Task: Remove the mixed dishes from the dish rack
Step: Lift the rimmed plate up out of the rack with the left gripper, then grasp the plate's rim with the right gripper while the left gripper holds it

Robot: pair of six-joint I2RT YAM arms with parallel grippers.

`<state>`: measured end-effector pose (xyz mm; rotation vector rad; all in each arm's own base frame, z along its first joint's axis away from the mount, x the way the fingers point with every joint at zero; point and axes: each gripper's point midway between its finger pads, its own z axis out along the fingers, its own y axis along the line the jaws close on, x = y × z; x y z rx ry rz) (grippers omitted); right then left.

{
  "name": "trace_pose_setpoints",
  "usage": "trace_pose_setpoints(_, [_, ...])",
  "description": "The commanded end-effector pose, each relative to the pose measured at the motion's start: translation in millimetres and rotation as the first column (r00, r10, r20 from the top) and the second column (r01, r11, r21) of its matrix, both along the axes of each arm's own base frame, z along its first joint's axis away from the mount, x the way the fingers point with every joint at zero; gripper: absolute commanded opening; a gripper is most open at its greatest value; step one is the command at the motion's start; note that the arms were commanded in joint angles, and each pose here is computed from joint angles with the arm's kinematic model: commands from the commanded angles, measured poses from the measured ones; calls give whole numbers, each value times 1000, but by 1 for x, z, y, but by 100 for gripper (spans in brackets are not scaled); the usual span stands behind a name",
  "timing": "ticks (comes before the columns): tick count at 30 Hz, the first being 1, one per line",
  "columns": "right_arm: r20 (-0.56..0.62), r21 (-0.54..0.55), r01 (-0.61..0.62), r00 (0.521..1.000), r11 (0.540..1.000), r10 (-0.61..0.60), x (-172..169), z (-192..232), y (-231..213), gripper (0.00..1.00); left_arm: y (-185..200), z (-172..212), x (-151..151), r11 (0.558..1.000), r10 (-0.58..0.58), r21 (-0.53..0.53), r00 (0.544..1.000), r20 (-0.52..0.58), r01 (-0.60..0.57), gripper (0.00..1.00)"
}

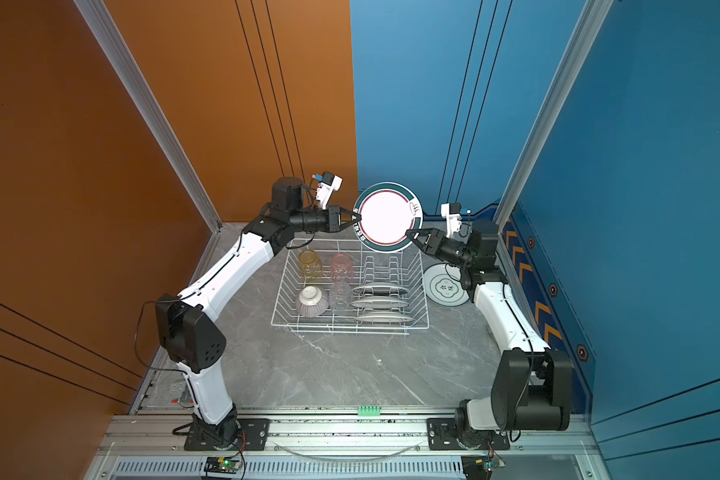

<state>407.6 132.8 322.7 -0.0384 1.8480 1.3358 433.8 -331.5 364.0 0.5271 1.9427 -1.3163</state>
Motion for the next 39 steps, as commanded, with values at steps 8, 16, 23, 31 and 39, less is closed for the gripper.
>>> trace_pose_setpoints(8, [37,68,-7,999,998,4,7,11,3,32,-21,8,-13,994,-91,-56,996,10,91,0])
trace_pose_setpoints(16, [29,71,-3,1000,997,1,9,11,4,11,-25,6,-12,994,-97,-58,995,7,97,0])
trace_pose_setpoints(23, [21,64,15,1000,998,-16,10,9,3,0,-22,4,-12,997,-72,-27,997,14,73,4])
trace_pose_setpoints(31, [34,59,48,998,997,-50,12,14,-5,0,-14,2,-23,996,-40,77,996,78,34,35])
trace_pose_setpoints(39, [13,36,144,989,989,-145,16,12,-38,0,2,7,-31,989,-6,147,989,146,-16,40])
